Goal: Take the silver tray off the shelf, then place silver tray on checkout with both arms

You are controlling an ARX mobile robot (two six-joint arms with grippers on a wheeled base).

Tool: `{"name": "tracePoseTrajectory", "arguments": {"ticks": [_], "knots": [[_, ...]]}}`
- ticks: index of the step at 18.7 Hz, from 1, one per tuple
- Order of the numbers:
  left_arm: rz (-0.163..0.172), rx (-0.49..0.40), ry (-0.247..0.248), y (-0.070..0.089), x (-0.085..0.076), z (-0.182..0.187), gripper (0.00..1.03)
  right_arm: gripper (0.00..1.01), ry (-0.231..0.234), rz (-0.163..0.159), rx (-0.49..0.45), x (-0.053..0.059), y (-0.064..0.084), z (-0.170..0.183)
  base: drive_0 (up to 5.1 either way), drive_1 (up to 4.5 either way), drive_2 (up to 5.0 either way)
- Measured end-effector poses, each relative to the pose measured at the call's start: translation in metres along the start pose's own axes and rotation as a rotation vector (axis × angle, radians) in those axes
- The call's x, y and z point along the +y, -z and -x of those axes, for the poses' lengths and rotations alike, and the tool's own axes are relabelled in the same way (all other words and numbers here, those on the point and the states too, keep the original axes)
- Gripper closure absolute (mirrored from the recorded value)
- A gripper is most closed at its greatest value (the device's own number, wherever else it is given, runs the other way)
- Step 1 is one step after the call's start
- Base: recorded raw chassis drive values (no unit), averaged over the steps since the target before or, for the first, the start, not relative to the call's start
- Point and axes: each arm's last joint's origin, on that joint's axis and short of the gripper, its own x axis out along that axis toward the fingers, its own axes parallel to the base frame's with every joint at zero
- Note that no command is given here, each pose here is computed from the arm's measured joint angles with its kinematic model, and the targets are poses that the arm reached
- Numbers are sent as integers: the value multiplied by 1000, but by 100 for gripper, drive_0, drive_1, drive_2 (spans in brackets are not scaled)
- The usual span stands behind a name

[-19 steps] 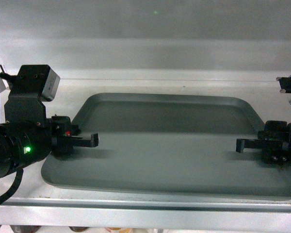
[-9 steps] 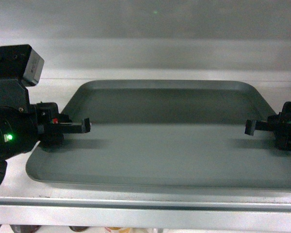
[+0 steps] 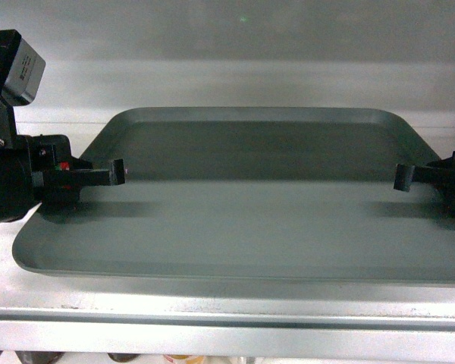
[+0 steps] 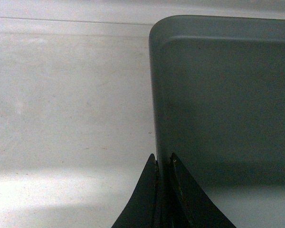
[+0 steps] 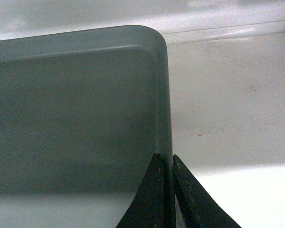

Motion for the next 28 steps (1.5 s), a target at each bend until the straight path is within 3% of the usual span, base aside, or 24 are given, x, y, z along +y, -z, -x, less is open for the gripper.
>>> {"name": "tracePoseTrajectory", "arguments": {"ticks": [3,28], "knots": [[0,-12,3,-3,-1,3,99,98,-4,-3,-20,0,-5,5,0,0,0],[-14,-11,-2,0,-2,4,99,98,2,0,-3,-1,-1,7,0,0,0]]}}
